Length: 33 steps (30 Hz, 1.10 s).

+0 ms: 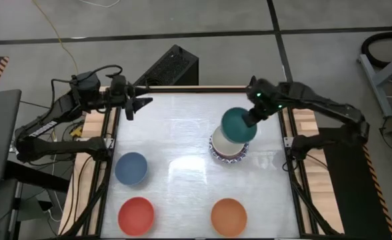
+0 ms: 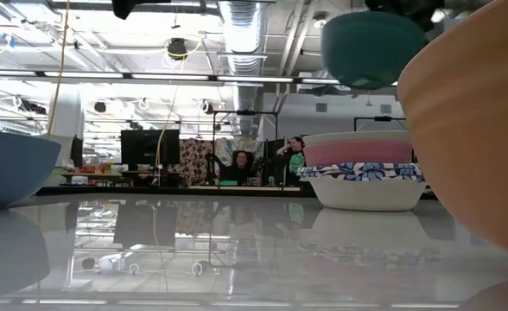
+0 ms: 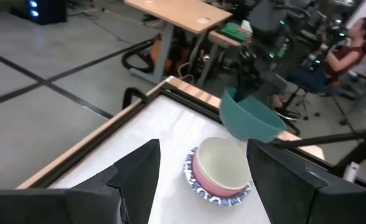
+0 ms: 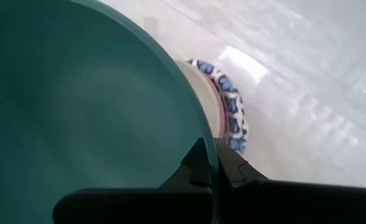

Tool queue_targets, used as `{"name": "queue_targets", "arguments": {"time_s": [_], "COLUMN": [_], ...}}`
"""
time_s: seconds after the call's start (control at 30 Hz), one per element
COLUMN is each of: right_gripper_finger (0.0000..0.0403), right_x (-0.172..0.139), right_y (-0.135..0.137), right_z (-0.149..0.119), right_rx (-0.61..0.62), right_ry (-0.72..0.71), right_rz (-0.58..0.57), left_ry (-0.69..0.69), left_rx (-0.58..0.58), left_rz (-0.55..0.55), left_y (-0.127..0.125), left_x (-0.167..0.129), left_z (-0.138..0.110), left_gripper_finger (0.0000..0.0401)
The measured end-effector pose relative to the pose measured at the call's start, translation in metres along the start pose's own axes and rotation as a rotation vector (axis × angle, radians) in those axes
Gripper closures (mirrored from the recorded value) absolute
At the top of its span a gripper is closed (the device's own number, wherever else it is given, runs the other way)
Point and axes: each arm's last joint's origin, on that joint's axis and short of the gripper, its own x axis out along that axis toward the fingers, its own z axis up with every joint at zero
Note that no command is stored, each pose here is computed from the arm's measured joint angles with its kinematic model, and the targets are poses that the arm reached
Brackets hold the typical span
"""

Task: Nest bowls inside each other
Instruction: Stack the green bowl on top of the gray bowl

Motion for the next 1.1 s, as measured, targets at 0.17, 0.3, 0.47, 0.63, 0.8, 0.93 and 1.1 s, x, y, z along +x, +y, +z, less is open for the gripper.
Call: {"name": "queue_targets", "arguments": {"time_s": [0.17, 0.3, 0.47, 0.63, 0.8, 0.93, 1.1], "right_gripper_finger": [0.0398, 0.0398, 0.0398, 0.0398, 0.0399, 0.0399, 0.0399], "right_x": [0.025, 0.048, 0.072, 0.088, 0.100, 0.102, 0.101], "right_y": [0.018, 0.026, 0.031, 0.032, 0.028, 0.029, 0.026], "right_z": [0.005, 0.006, 0.007, 0.010, 0.012, 0.014, 0.017], "right_rx": [-0.042, -0.057, -0.094, -0.128, -0.150, -0.182, -0.201], "right_ry": [0.045, 0.146, 0.219, 0.266, 0.293, 0.264, 0.245], "right_rz": [0.000, -0.025, -0.070, -0.099, -0.177, -0.176, -0.196], "left_ry": [0.041, 0.091, 0.102, 0.103, 0.105, 0.106, 0.106], "left_rx": [-0.006, -0.011, -0.012, -0.001, -0.001, -0.001, -0.001], "left_rz": [0.070, 0.123, 0.137, 0.137, 0.138, 0.138, 0.138], "left_y": [0.003, 0.006, 0.007, 0.007, 0.007, 0.007, 0.007], "left_x": [0.000, 0.002, 0.002, 0.002, 0.002, 0.002, 0.002], "left_z": [-0.005, -0.011, -0.012, -0.012, -0.012, -0.012, -0.012], "left_gripper_finger": [0.0172, 0.0172, 0.0172, 0.0172, 0.0172, 0.0172, 0.0172]}}
